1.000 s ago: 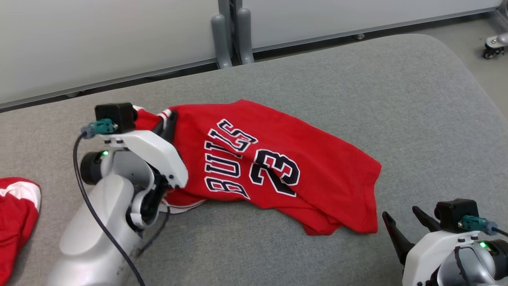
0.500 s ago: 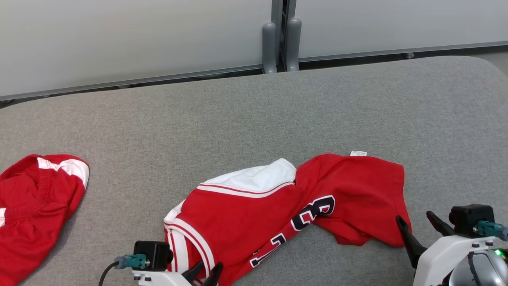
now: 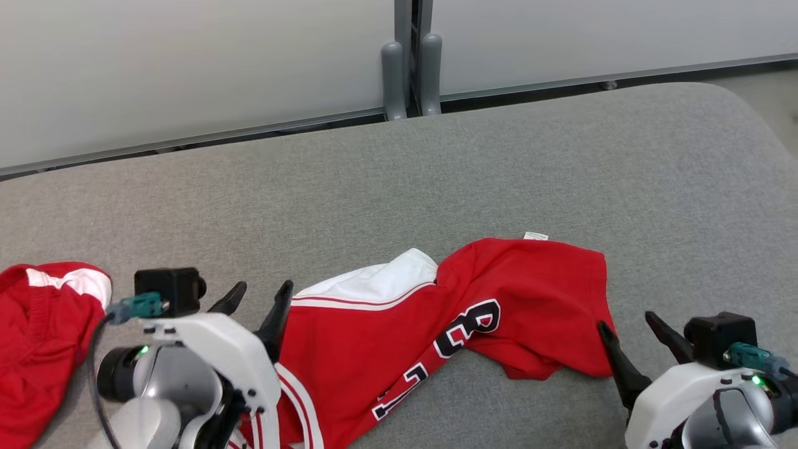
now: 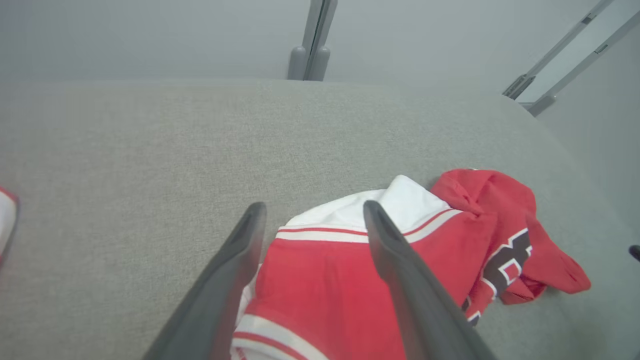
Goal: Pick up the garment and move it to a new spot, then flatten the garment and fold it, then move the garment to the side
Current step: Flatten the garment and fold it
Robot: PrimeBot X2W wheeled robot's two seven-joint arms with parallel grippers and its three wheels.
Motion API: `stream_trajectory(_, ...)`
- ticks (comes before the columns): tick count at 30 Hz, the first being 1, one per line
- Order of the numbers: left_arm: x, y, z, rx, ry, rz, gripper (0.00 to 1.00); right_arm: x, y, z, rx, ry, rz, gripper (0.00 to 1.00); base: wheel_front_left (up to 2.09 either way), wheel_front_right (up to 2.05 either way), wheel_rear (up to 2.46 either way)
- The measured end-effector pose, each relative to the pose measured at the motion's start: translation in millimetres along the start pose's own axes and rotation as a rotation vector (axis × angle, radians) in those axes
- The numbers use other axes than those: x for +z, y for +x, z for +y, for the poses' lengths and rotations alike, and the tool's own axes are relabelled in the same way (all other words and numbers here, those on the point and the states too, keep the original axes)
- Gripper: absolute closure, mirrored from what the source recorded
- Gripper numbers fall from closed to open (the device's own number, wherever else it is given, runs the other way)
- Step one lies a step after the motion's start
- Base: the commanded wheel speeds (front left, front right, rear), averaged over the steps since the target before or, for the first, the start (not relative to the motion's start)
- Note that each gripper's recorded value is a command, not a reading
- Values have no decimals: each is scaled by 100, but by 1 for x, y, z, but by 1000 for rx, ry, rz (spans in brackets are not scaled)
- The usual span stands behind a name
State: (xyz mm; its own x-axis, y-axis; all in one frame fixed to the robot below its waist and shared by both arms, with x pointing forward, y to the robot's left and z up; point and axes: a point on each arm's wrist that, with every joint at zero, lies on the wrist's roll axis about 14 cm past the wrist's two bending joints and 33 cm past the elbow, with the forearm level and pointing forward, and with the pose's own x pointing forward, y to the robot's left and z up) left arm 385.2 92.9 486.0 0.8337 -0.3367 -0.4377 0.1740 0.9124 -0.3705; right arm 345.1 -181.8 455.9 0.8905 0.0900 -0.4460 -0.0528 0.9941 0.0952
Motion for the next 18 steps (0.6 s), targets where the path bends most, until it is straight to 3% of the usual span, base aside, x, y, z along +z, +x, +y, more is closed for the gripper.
stream_trajectory(5,-25,50,-8,-9,102,141,0,17,4,6,20,-16,-83,0,0,0,0)
stream_trajectory(7,-51,72,-4,10,149,265,0,14,5,7,22,-15,-80,0,0,0,0)
stream_trajectory(10,-58,92,-8,2,200,323,0,6,3,1,5,-7,-58,0,0,0,0)
stream_trajectory(18,-84,111,-13,-48,390,491,0,-3,-2,-14,-42,13,-40,0,0,0,0)
